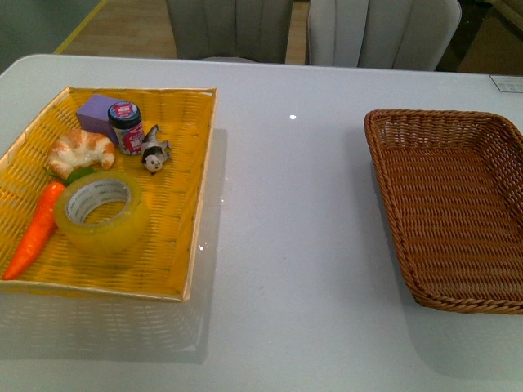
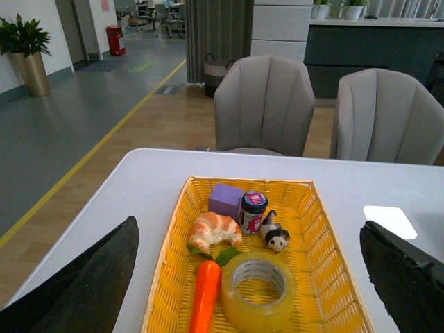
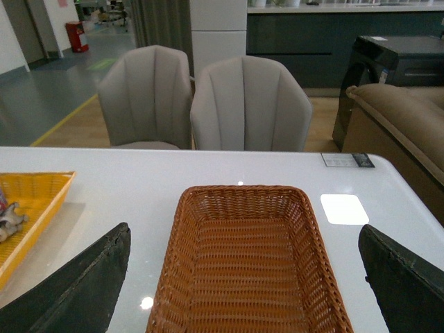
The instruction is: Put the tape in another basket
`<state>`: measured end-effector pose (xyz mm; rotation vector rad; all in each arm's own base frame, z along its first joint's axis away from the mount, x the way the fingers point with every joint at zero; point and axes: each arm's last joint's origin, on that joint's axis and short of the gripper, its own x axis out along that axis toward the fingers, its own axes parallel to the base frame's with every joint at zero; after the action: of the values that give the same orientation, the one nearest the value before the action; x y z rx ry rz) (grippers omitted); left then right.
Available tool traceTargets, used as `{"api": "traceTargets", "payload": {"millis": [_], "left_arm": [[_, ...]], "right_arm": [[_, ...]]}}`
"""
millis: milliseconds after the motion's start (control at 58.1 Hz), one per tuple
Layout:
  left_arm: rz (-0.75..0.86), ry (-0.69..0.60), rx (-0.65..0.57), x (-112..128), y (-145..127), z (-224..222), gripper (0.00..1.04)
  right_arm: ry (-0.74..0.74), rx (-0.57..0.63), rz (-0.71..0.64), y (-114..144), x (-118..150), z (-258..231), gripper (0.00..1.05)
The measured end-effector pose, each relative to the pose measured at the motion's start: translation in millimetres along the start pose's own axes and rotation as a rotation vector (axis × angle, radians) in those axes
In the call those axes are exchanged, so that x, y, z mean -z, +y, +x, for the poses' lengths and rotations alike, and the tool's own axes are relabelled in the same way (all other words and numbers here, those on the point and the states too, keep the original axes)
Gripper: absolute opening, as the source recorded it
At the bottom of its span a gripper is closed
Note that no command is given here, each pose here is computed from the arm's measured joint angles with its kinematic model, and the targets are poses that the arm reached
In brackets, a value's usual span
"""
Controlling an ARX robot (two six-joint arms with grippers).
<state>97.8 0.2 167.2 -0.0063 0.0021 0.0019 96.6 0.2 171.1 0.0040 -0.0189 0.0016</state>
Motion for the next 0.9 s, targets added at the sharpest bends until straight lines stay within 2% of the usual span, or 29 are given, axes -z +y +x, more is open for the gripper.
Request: {"api": "traceTargets", "payload": {"millis": [654,723,775,826,895], "left_arm": [[0.000,0.003,0.007,0,0,0,0.96],[-0.083,0.226,0.207,-1,0,2,0.96],[-0.146,0.317,0.316,-6,0,10,0.96],[-0.177,0.337,0.374,-15,0,21,0.96],[-0.179,0.322,0.382,-31,-2,48,0.96]], "right_arm": [[0.000,0.000,0.000,0,0,0,0.96],[0.000,0.001,0.000,0,0,0,0.96],[0.000,-0.002,0.000,0,0,0,0.96],[0.000,-0.001,0.000,0,0,0,0.96],[0.000,0.003,0.000,0,0,0,0.96]]}}
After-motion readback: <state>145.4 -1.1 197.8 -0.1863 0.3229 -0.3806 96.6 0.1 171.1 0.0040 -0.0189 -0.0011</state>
